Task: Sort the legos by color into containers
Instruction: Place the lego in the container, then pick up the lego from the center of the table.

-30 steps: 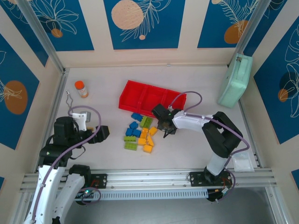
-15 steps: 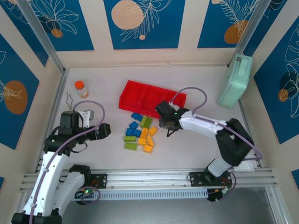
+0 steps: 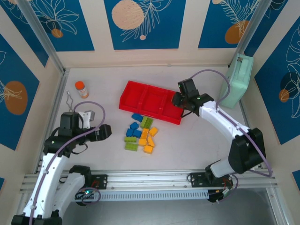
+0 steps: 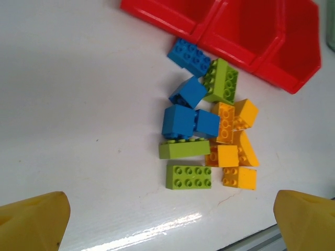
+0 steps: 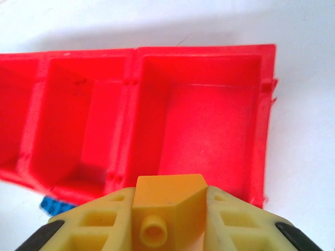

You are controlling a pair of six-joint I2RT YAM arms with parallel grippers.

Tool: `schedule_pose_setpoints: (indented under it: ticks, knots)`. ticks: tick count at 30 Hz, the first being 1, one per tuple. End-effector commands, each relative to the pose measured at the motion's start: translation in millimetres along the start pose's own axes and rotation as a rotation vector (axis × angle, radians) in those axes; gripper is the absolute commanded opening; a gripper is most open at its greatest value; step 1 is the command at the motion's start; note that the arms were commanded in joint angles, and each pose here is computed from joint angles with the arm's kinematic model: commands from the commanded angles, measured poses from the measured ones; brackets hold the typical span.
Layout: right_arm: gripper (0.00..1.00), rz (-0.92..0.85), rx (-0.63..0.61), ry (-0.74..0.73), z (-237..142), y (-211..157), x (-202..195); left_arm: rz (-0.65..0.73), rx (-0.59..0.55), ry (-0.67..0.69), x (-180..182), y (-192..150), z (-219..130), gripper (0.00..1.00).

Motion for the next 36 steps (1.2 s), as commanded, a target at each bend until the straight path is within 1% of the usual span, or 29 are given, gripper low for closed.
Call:
schedule_pose_setpoints:
  ticks: [1,6,8,9,13,14,16,17,21,23,25,28,31,34,36]
  knots:
    - [0.31,-0.05,0.081,0.067,21,6,7,0.076,-0.063,-0.084,-16,4,-12,0.99]
    - [0.33,-0.049,0.145,0.042,46,7,7,0.118,-0.09,-0.165,-26,4,-15,0.99]
    - [0.37,-0.042,0.16,0.027,52,5,5,0.148,-0.12,-0.202,-31,5,-18,0.99]
    - [0.42,-0.036,0.161,0.026,53,5,5,0.16,-0.14,-0.208,-33,6,-21,0.99]
    - [0.71,-0.031,0.159,0.037,43,3,8,0.174,-0.252,-0.142,-33,7,-40,0.99]
    - [0.77,-0.034,0.156,0.038,37,1,10,0.171,-0.26,-0.133,-32,7,-40,0.99]
    - [0.86,-0.033,0.153,0.032,25,-2,12,0.165,-0.252,-0.131,-31,8,-38,0.99]
    - [0.88,-0.033,0.15,0.035,17,-4,13,0.168,-0.248,-0.142,-32,9,-36,0.99]
    - [0.88,0.02,0.178,0.038,-11,-20,15,0.175,-0.214,-0.16,-31,16,-27,0.99]
    - [0.87,0.055,0.203,0.034,-20,-38,17,0.16,-0.204,-0.13,-25,19,-19,0.99]
    - [0.86,0.097,0.222,-0.003,-23,-58,18,0.147,-0.187,-0.091,-17,18,-10,0.99]
    - [0.85,0.179,0.26,-0.041,-19,-93,21,0.136,-0.139,-0.079,-13,14,-3,1.0]
    - [0.83,0.251,0.288,-0.071,-9,-124,23,0.143,-0.127,-0.137,-18,12,-1,0.99]
    - [0.83,0.291,0.273,-0.149,2,-140,19,0.15,-0.135,-0.148,-19,11,-1,0.99]
    - [0.82,0.314,0.269,-0.178,10,-147,19,0.143,-0.144,-0.112,-15,11,-1,0.99]
Point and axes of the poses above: each hand's point on the last joint's axis, 136 mm out from that joint toward the fingers, its own z axis out along the fingers, its own x axis along the line the jaws close on, y = z × x, the point moved 6 cm from there along -z, back along the fingers, and after that the axes turned 10 degrees about z, right-handed, at the moved point
